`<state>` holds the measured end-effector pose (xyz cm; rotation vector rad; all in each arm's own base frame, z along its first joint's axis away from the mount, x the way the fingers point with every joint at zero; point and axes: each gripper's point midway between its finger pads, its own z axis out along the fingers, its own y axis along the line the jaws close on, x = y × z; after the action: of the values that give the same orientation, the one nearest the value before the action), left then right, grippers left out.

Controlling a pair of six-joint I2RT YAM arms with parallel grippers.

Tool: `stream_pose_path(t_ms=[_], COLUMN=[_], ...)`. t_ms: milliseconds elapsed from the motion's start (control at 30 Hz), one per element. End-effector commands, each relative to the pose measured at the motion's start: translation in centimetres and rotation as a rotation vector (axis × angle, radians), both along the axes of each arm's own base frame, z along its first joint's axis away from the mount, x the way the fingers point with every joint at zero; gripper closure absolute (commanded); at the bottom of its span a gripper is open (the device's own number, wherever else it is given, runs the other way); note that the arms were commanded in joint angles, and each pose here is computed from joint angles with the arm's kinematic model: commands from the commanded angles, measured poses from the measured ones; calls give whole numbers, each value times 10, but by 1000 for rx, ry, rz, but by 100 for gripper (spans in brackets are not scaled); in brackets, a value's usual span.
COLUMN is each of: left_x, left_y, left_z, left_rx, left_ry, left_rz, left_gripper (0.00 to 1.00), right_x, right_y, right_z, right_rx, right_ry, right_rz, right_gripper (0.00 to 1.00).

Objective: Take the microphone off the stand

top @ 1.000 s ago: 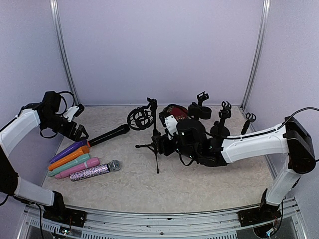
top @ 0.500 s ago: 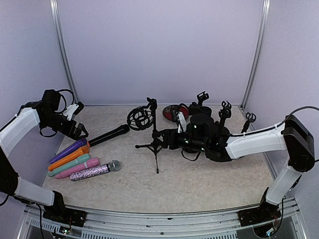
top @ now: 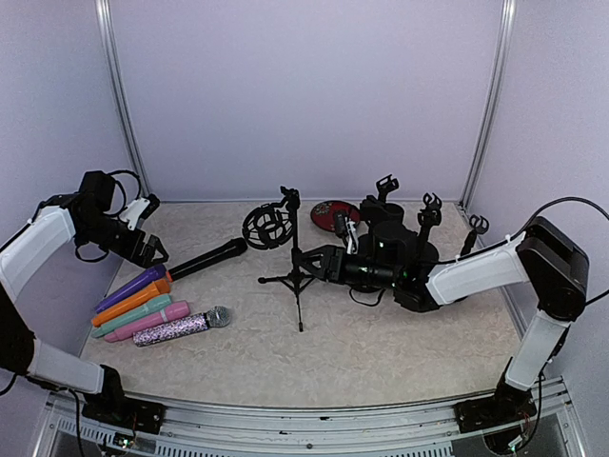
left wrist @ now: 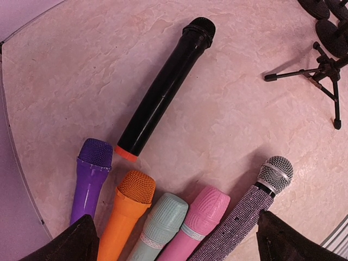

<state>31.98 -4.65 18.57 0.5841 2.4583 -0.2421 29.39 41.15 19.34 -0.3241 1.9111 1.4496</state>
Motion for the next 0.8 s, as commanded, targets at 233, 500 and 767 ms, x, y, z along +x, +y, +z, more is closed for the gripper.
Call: stream_pose_path(t_ms=[233, 500, 767], left_x=[-6, -4, -7], left_y=[-2, -4, -4], left_z=[4, 5, 4], left_rx=[-10, -21, -20], left_ry=[-5, -6, -4], left_rz=[-20, -21, -21], left_gripper=[1, 1, 1], right_x=[4, 17, 33], right_y=[-9, -17, -4], right_z=[-13, -26, -17], right_rx=[-7, -50, -51], right_ry=[38, 51, -3], right_rz=[-4, -51, -7], right_gripper=[53, 53, 56])
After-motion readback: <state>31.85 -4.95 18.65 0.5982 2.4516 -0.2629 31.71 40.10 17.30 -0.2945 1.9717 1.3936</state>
